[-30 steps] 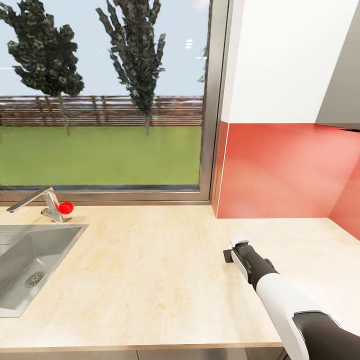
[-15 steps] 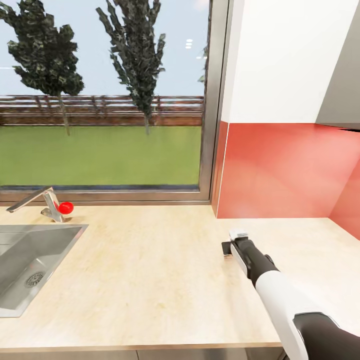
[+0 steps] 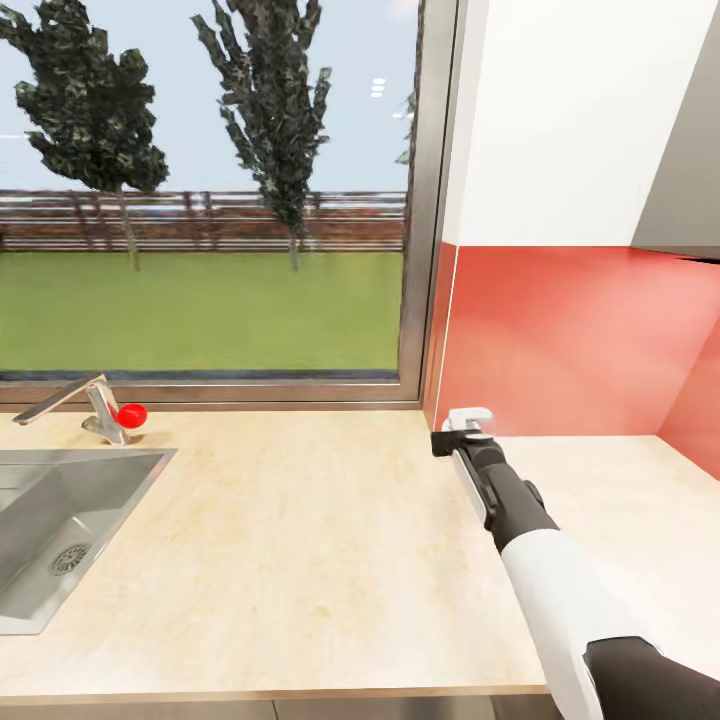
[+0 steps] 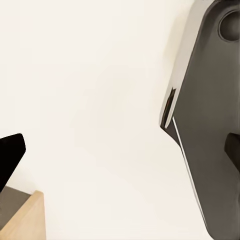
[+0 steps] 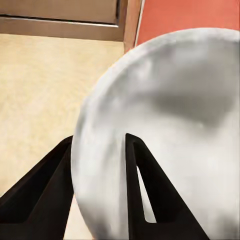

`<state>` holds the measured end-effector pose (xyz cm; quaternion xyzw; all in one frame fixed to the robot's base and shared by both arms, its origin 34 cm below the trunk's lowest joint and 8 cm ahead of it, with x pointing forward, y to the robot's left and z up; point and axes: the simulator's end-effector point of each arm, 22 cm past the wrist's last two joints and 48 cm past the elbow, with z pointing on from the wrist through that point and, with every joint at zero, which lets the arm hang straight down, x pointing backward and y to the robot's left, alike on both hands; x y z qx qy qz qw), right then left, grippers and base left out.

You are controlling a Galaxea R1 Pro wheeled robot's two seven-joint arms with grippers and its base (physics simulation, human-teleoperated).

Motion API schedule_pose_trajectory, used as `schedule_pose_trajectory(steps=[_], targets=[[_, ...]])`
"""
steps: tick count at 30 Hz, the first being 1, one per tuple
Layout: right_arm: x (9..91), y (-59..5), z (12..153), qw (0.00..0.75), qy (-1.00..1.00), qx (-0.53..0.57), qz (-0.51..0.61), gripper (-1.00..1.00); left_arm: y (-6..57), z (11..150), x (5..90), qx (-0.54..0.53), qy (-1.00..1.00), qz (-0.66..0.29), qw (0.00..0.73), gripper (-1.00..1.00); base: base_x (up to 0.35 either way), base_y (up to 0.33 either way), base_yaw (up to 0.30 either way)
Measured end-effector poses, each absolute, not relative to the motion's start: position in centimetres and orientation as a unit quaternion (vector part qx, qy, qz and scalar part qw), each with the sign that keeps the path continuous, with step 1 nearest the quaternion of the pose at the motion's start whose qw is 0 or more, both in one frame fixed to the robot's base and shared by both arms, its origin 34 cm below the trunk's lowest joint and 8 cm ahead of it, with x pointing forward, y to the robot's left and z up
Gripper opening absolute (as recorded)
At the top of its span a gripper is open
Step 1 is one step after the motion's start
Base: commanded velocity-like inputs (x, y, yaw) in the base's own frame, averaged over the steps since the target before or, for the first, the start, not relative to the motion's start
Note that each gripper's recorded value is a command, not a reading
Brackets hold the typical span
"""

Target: Set up a coffee station on the kitchen countertop: keep the coffee maker on the countertop, move the bottle of coffee from the kitchen shelf to the counter next to the coffee maker, place a paper coffee filter on top of the coffee maker, put the saucer next to the coffee maker with the coffee cup on the saucer, and place the electric kettle next to the coffee maker.

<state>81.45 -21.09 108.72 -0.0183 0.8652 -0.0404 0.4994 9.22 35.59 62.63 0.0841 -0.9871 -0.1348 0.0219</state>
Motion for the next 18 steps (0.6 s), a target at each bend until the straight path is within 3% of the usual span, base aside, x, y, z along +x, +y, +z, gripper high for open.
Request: schedule_pose_trajectory(steps=[14, 18], targets=[[81.7, -15.8, 112.1, 0.533, 0.844, -0.056, -0.024, -1.0, 36.1, 62.7, 9.7, 0.084, -0.987, -0.139, 0.016, 1.0, 0.0, 0.0, 0.0], [81.8, -15.7, 112.8, 0.539, 0.84, -0.056, -0.023, -1.0, 36.6, 62.8, 9.7, 0.083, -0.985, -0.147, 0.017, 1.0, -0.198, 0.008, 0.0]])
